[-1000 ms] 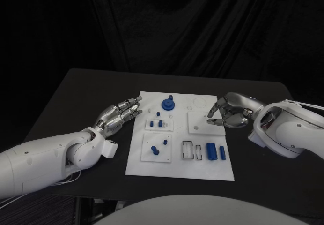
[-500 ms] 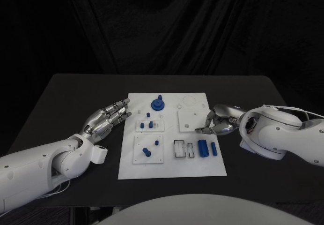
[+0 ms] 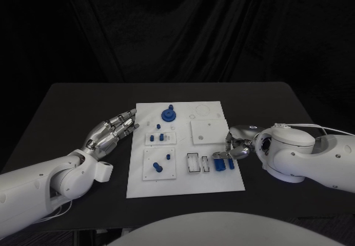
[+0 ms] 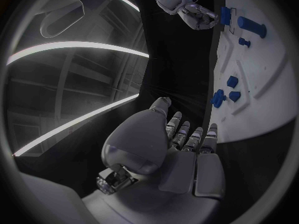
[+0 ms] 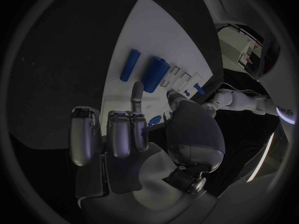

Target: Assemble the parts on the task board

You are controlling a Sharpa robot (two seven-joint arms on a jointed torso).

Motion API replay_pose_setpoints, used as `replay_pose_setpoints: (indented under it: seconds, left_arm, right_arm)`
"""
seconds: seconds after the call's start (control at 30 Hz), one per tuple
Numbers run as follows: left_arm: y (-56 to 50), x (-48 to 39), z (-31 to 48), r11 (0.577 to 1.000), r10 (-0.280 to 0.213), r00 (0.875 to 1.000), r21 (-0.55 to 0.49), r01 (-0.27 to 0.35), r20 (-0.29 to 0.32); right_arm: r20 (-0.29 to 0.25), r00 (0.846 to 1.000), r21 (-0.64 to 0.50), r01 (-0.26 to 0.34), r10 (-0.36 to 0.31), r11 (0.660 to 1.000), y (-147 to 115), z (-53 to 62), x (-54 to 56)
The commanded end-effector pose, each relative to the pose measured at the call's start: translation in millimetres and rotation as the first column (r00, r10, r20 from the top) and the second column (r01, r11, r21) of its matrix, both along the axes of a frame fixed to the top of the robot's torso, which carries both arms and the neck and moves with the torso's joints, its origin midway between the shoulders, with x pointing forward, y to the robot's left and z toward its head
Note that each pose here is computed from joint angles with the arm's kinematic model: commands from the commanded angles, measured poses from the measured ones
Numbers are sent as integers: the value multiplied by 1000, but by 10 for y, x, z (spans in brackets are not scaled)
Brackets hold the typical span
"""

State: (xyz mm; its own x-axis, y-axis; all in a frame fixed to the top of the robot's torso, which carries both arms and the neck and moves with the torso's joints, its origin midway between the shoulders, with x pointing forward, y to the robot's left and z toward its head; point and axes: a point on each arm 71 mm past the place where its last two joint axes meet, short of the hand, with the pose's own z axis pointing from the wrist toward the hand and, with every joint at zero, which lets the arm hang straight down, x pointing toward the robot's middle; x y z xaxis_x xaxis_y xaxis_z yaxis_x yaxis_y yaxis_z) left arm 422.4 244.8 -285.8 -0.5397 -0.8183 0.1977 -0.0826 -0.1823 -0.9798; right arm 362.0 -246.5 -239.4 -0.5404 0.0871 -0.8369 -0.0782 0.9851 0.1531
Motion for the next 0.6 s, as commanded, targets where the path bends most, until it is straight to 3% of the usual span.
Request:
replay_pose_setpoints:
  seconds: [0.03, 0.6]
  left_arm:
    - [-11, -6, 10, 1000, -9, 1000, -21, 9, 5]
    - [-26, 2, -3, 1000, -19, 1000, -19, 19, -6]
  right_arm:
    - [17, 1000, -87, -10, 11, 996, -14, -25, -5]
    - [29, 999, -45, -33, 34, 998, 84, -131, -20]
